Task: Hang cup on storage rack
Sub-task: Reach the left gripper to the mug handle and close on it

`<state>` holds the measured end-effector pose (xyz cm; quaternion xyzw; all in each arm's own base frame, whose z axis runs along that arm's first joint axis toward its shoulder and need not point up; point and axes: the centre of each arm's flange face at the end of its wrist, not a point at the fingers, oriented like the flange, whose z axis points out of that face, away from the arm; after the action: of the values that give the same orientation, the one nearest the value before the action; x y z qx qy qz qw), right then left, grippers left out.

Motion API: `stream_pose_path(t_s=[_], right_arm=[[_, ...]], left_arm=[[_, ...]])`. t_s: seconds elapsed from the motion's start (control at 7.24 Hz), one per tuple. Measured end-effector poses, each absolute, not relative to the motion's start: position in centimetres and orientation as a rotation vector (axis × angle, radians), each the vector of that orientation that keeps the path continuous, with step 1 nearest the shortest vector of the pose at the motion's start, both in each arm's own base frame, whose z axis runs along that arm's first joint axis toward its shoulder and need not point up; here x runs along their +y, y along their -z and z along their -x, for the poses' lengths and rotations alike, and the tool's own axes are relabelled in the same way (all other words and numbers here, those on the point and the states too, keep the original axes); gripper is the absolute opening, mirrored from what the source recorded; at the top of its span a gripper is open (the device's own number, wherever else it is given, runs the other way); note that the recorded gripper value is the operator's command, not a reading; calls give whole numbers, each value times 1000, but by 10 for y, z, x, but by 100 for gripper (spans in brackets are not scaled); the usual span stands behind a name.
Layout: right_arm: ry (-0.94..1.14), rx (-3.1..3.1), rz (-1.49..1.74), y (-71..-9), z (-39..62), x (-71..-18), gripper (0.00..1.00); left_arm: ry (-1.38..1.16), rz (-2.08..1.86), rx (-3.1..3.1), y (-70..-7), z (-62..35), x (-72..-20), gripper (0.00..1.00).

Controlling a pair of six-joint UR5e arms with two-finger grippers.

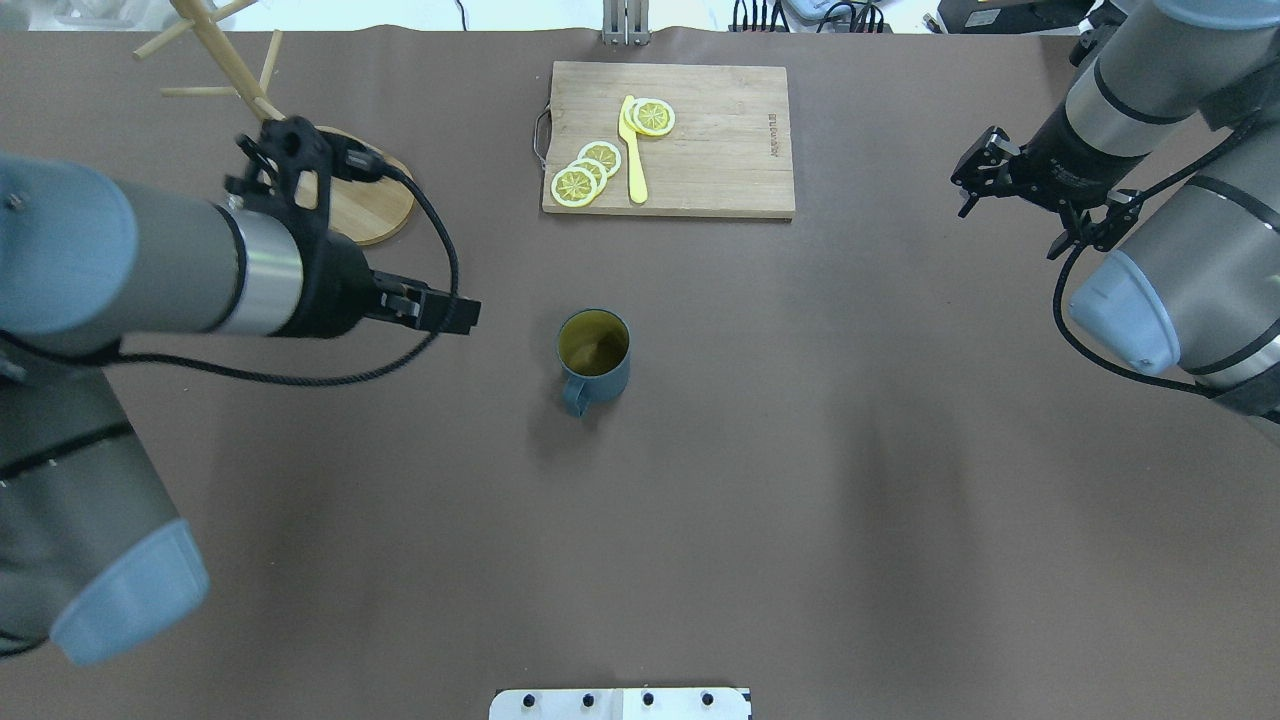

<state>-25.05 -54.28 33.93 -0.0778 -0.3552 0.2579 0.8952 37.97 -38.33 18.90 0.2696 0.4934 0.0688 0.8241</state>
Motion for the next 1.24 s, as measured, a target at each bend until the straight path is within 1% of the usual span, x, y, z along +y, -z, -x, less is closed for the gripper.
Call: stream_pose_path(t_s=[0.28,0.41,0.69,1.24], right_arm=[[-524,-747,157,-348,249,-545,100],[-522,-748,156,-348,249,-545,100],[-520,-748,157,-349,249,-545,100],[-524,-747,158,-349,250,-546,100]], left_arm=[[-100,-626,994,-195,-450,-331,98],[-85,-625,978,-200,-472,-317,98],[-81,-617,957,-206,-509,-307,98],[-81,-623,945,-220,-542,-311,97]])
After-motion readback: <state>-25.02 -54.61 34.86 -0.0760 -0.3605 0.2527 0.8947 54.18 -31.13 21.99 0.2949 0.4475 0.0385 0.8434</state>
